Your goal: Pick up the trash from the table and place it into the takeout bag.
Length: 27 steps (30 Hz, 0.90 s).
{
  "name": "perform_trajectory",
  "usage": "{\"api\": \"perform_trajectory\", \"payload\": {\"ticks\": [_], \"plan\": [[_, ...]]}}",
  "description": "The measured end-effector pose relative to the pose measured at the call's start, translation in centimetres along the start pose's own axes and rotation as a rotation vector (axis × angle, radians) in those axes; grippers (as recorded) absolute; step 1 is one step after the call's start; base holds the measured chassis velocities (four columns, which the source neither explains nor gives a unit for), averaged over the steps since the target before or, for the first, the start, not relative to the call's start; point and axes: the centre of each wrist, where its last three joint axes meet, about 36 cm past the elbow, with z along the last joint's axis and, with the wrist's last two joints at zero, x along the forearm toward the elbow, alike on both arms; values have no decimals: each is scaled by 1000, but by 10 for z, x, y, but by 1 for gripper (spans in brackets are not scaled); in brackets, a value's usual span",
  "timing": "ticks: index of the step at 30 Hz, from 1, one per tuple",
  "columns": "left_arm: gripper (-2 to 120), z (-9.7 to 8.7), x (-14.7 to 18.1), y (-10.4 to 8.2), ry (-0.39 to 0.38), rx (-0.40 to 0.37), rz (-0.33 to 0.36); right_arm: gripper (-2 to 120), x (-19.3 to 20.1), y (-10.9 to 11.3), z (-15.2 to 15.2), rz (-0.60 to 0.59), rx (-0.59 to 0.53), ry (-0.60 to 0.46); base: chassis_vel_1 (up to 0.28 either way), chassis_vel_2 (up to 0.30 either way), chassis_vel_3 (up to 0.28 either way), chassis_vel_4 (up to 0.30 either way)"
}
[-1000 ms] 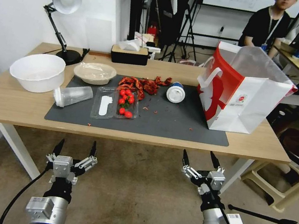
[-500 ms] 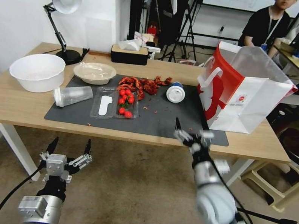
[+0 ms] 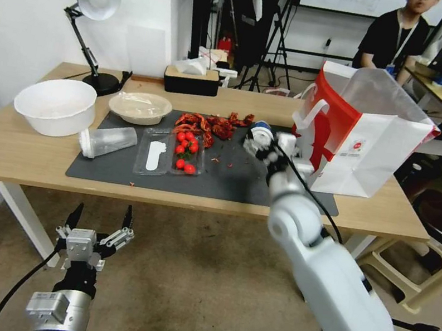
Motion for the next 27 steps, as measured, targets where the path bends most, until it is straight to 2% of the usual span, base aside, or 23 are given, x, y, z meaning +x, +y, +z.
{"api": "perform_trajectory", "payload": {"ticks": [3,5,11,19,27], "plan": [[100,0,0,0,-2,0,-5,100,-40,16,-18,66,39,34,0,0,0,0],[100,0,0,0,-3,0,-5,100,-43,17,-19,72,42,38,0,0,0,0],[100,-2,-4,12,-15,-17,-17,100,-91,34,-38,196,84,178,0,0,0,0],[100,2,-7,9,-7,-9,-9,100,-129,26,-69,234,107,296,0,0,0,0],[100,3,-7,10,-3,-10,-8,100,-135,22,-70,232,110,326,0,0,0,0]]}}
